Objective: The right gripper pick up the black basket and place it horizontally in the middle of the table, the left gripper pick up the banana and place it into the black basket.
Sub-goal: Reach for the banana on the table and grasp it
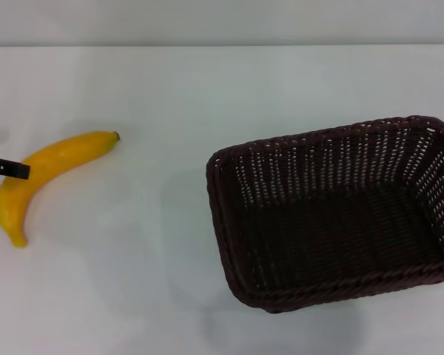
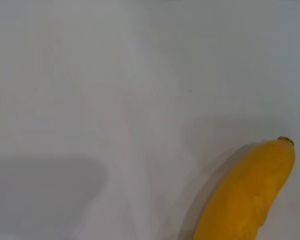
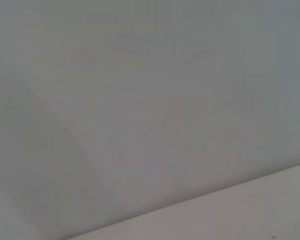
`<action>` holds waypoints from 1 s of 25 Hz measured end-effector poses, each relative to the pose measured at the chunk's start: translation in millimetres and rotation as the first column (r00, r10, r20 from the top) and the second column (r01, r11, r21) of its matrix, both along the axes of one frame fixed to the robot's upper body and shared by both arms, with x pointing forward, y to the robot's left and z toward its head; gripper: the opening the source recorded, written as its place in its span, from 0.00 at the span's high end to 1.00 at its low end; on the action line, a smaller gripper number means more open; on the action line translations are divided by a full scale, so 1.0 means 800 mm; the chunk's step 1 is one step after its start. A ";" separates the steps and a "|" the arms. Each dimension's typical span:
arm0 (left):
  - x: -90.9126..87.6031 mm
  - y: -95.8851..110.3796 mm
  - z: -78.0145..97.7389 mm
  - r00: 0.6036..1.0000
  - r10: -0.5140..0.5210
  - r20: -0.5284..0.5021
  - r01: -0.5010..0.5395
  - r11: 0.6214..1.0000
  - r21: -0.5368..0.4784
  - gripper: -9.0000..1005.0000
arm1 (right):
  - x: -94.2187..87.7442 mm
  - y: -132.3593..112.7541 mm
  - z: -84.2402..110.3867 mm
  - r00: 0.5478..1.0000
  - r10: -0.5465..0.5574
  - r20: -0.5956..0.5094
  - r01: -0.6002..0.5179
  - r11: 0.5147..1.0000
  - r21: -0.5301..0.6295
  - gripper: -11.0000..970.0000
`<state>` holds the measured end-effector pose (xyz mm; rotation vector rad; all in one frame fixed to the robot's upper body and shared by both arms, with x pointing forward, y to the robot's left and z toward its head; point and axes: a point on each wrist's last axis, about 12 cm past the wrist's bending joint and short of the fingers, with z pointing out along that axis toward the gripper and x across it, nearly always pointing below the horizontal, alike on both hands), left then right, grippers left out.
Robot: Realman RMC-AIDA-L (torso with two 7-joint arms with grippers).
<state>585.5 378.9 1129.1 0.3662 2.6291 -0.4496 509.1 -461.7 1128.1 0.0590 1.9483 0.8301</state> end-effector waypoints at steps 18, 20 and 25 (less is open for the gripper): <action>0.014 -0.031 -0.026 0.999 -0.032 -0.022 0.035 0.994 0.106 0.36 | 0.004 0.000 -0.003 1.000 -0.020 -0.006 0.020 1.000 -0.001 0.80; 0.015 -0.034 -0.025 0.999 -0.035 -0.015 0.037 0.994 0.107 0.36 | 0.004 0.000 -0.003 1.000 -0.020 -0.006 0.020 1.000 -0.002 0.80; 0.020 -0.039 -0.020 0.999 -0.041 0.022 0.039 0.996 0.081 0.44 | 0.004 0.000 -0.004 1.000 -0.020 -0.008 0.020 1.000 0.000 0.80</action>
